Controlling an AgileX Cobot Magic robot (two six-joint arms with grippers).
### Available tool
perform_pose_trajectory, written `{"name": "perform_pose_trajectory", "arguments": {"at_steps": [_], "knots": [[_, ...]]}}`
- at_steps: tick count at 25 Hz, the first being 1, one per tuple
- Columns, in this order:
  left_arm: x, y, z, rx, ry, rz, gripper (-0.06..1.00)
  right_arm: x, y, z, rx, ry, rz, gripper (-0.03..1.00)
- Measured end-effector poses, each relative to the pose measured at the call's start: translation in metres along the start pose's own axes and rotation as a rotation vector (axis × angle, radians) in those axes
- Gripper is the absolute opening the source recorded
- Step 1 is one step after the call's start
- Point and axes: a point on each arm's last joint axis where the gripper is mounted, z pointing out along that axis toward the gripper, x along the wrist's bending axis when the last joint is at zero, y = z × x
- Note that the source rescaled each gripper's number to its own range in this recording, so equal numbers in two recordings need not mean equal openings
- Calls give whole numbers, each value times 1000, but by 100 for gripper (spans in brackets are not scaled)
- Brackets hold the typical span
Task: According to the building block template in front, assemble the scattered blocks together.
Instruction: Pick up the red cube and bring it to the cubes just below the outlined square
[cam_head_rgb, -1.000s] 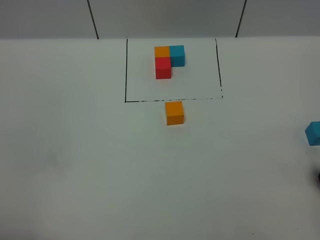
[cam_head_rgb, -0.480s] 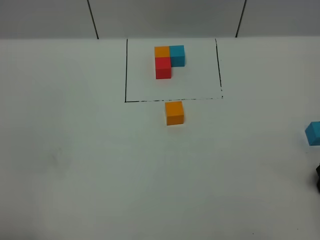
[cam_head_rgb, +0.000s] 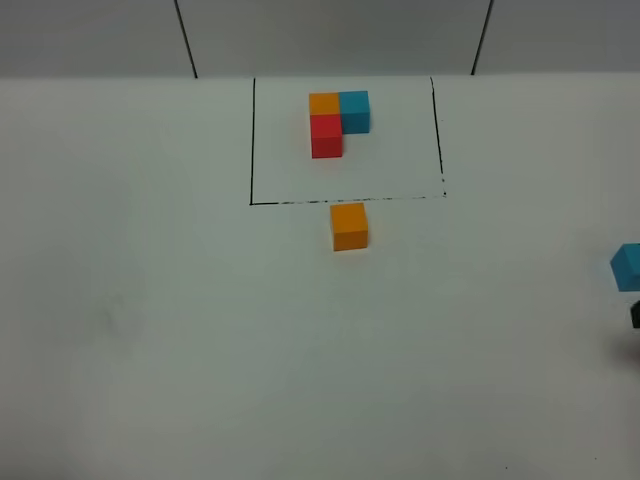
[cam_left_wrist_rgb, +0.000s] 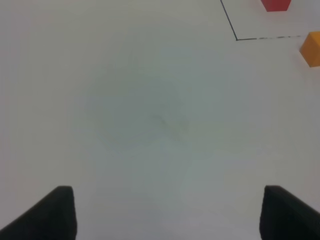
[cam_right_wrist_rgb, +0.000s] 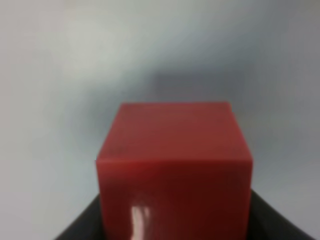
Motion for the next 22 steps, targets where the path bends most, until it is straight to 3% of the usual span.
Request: {"name": "perform_pose_trajectory", "arguments": {"at_steps": [5,12,17,22], "knots": [[0,0,0,0,0,0,62,58,-25,-44,-58,8,48,2],[0,0,0,0,0,0,62,137,-64,-53,-50,-36,-32,2],[0,0,0,0,2,1,62,179,-56,-49,-47,-41,-74,2],[2,0,0,1,19,5,62,214,-34,-28,28,-30,-133,2]]}}
